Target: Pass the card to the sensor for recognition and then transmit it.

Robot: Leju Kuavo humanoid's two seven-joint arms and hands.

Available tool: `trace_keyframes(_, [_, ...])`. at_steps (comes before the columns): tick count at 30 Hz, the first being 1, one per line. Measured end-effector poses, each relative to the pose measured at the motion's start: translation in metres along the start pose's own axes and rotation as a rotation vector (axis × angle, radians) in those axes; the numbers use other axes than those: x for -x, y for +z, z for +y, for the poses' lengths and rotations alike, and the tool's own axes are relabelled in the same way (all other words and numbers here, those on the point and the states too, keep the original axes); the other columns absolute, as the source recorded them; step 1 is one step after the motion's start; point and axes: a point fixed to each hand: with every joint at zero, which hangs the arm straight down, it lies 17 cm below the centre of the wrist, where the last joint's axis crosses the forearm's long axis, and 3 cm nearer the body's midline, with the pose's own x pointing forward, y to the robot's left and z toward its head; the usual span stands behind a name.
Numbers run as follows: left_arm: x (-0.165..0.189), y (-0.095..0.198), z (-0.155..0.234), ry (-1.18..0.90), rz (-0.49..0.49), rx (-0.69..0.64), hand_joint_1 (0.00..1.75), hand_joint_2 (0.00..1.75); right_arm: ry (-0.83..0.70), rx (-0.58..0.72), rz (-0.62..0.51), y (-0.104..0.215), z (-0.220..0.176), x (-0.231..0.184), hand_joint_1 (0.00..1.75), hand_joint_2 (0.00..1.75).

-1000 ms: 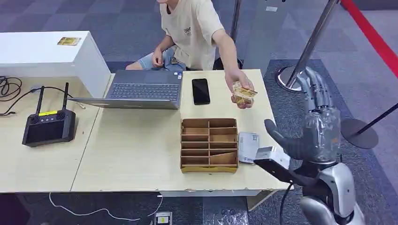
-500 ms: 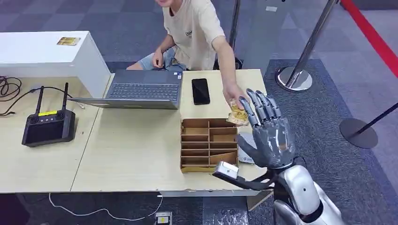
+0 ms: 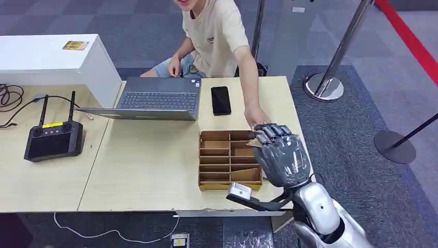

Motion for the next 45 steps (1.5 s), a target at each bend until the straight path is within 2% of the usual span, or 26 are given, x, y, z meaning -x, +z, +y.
trace_keyframes(23, [-0.001, 0.0, 0.001, -0.021, -0.011, -0.009, 0.0, 1.75, -0.028, -0.056, -0.015, 0.007, 0.017, -0.008, 1.75, 1.75])
trace_keyframes(28, [-0.001, 0.0, 0.001, -0.033, -0.016, -0.01, 0.0, 1.75, -0.193, -0.028, 0.052, 0.003, 0.009, 0.004, 1.75, 1.75])
trace_keyframes(35, [-0.002, 0.0, 0.0, -0.063, -0.029, -0.009, 0.0, 1.75, -0.645, 0.027, 0.186, -0.016, -0.01, 0.049, 1.75, 1.75])
trace_keyframes(37, [-0.002, 0.0, 0.0, -0.064, -0.03, -0.008, 0.0, 1.75, -0.686, 0.057, 0.197, -0.023, -0.018, 0.062, 1.75, 1.75])
trace_keyframes(42, [-0.003, 0.0, -0.001, -0.067, -0.032, -0.006, 0.0, 1.75, -0.676, 0.094, 0.217, -0.029, -0.026, 0.082, 1.75, 1.75])
trace_keyframes(45, [-0.004, 0.001, -0.001, -0.083, -0.041, -0.004, 0.0, 1.75, -0.81, 0.062, 0.246, -0.034, -0.018, 0.089, 1.75, 1.75])
